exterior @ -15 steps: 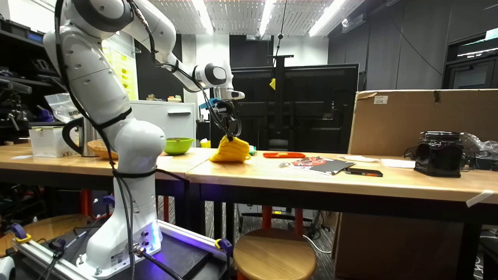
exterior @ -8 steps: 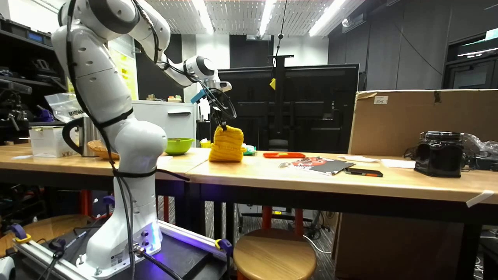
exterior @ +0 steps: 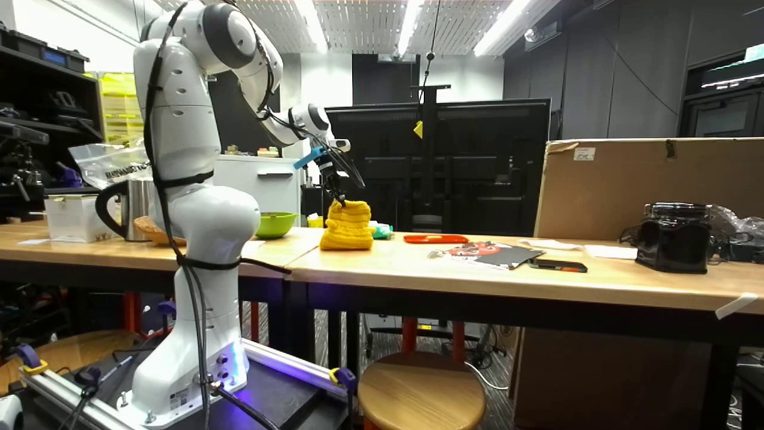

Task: Fold the yellow cloth in half.

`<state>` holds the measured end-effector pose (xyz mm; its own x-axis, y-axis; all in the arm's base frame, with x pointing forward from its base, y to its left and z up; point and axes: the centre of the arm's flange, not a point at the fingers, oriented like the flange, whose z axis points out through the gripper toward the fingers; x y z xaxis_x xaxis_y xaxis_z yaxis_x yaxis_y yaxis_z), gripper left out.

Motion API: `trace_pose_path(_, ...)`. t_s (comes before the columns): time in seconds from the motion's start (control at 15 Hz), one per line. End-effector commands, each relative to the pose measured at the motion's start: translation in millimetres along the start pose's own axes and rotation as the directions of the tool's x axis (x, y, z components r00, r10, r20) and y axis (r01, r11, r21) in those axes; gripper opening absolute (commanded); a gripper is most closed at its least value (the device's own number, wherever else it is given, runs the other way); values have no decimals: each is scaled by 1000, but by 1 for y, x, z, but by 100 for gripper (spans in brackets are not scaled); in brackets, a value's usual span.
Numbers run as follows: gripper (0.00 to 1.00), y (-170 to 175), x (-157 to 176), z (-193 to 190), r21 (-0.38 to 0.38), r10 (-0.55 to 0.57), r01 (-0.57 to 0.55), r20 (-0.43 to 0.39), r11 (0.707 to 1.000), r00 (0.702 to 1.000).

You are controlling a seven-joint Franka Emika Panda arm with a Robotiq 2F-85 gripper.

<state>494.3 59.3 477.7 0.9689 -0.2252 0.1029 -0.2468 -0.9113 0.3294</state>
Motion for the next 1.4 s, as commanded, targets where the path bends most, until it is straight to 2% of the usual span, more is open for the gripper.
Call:
trace_pose_path(0.0,1,-32,21,3,21,-61,61,-10,998,998)
trace_pose_path(0.33,1,-60,26,25,86,-105,104,5,991,994)
trace_pose_path(0.4,30,-62,25,30,95,-108,107,11,990,994)
trace_pose_path(0.47,31,-63,25,32,102,-106,104,21,989,994)
trace_pose_path(0.6,41,-61,23,35,112,-103,99,33,989,994)
trace_pose_path(0.93,75,-56,21,32,122,-80,74,42,990,996)
trace_pose_path(1.13,95,-58,17,24,160,-72,63,52,985,996)
trace_pose_path(1.2,100,-60,14,18,177,-70,60,48,982,996)
trace_pose_path(1.33,100,-64,7,8,200,-69,57,52,978,996)
